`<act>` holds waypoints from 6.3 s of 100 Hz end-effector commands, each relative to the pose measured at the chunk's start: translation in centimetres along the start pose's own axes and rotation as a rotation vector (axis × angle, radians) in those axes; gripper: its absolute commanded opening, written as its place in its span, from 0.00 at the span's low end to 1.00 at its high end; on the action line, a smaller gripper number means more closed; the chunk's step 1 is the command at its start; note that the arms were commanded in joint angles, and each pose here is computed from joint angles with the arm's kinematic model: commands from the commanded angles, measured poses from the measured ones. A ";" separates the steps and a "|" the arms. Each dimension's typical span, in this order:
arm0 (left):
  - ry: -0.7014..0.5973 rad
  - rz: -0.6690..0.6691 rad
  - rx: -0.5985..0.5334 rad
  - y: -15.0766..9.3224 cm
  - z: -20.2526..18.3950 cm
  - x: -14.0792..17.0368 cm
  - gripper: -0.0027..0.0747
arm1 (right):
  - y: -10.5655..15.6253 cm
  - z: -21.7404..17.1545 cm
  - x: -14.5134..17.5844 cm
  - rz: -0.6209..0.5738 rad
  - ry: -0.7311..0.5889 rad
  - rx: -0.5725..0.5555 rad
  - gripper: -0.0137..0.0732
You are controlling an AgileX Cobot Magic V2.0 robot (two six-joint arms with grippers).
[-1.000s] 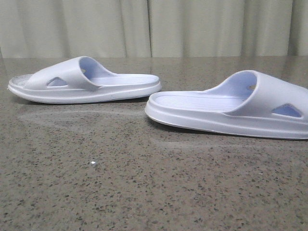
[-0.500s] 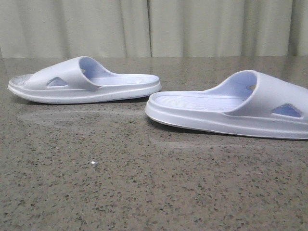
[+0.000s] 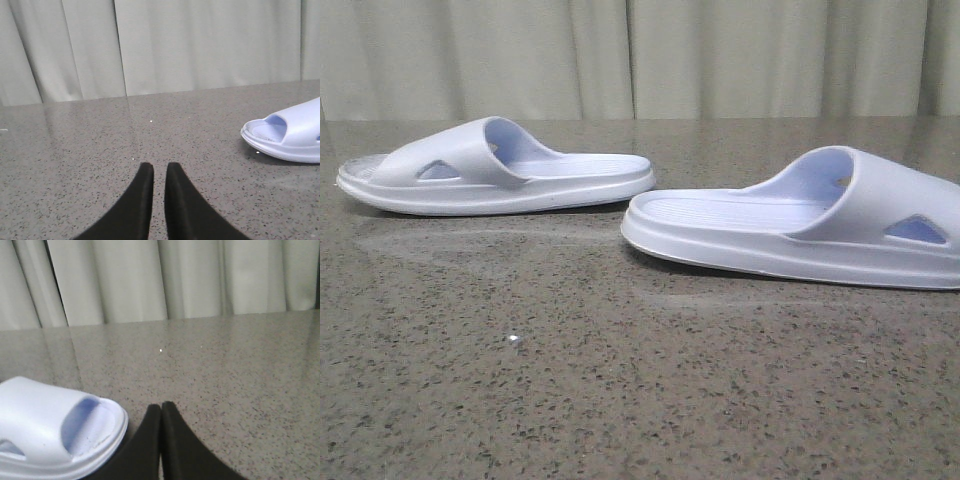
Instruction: Insert blue slippers together front up
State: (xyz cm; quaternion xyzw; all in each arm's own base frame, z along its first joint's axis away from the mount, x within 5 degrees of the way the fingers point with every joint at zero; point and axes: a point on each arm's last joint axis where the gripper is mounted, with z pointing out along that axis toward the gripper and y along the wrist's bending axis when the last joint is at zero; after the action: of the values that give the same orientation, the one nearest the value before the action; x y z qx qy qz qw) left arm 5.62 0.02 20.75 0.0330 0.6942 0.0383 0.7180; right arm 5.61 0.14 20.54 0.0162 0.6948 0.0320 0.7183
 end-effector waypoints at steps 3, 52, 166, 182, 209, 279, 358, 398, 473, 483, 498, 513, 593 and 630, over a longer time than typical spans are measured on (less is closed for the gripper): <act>-0.103 -0.081 -0.007 0.1 -0.3 -0.6 0.05 | -0.2 -0.2 -0.5 0.076 -0.120 0.009 0.05; -0.093 -0.753 0.015 0.2 -0.3 -0.6 0.05 | -0.2 -0.1 -0.2 0.485 -0.074 -0.004 0.06; 0.449 -0.323 0.128 -0.4 8.8 -9.4 0.16 | 2.5 9.3 -9.7 0.262 0.617 -0.106 0.37; 0.478 -0.356 0.175 -1.0 9.5 -9.0 0.38 | 2.4 10.2 -8.7 0.259 0.684 -0.095 0.41; 0.545 -0.365 0.223 -1.5 10.4 -8.0 0.43 | 1.0 12.0 -7.3 0.283 0.764 -0.021 0.41; 0.624 -0.350 0.270 -1.8 13.0 -8.8 0.43 | -2.6 16.6 -3.3 0.648 0.946 -0.339 0.41; 0.673 -0.385 0.273 -2.0 16.1 -8.9 0.31 | -2.8 16.9 -3.2 0.647 0.950 -0.333 0.03; 0.823 -0.628 0.504 -1.1 23.8 -6.3 0.31 | -2.8 16.9 -3.2 0.647 0.950 -0.332 0.03; 0.913 -0.759 0.723 -1.4 29.0 -2.5 0.31 | -2.9 17.0 -3.1 0.641 0.941 -0.314 0.03; 0.919 -0.753 0.750 -1.6 28.8 -2.5 0.31 | -3.0 17.1 -3.1 0.639 0.939 -0.309 0.03; 0.924 -0.751 0.767 -1.8 28.7 -2.6 0.30 | -3.0 17.1 -3.1 0.640 0.936 -0.306 0.03; 0.930 -0.752 0.799 -2.0 28.5 -2.7 0.11 | -2.9 17.2 -3.2 0.658 0.925 -0.310 0.03; 0.826 -0.780 0.892 0.7 29.7 -7.2 0.05 | -2.0 20.2 -11.2 0.737 0.624 -0.604 0.03; 0.884 -0.885 0.883 -0.5 29.8 -7.5 0.06 | -3.3 24.2 -9.2 0.835 0.667 -0.645 0.03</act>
State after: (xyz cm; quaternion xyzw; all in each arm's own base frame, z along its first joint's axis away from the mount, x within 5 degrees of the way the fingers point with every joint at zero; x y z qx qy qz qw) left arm 35.66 -0.13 26.12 0.0103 0.8505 -0.4710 0.2338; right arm 28.91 -3.64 28.32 0.0827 0.8045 0.4824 0.3366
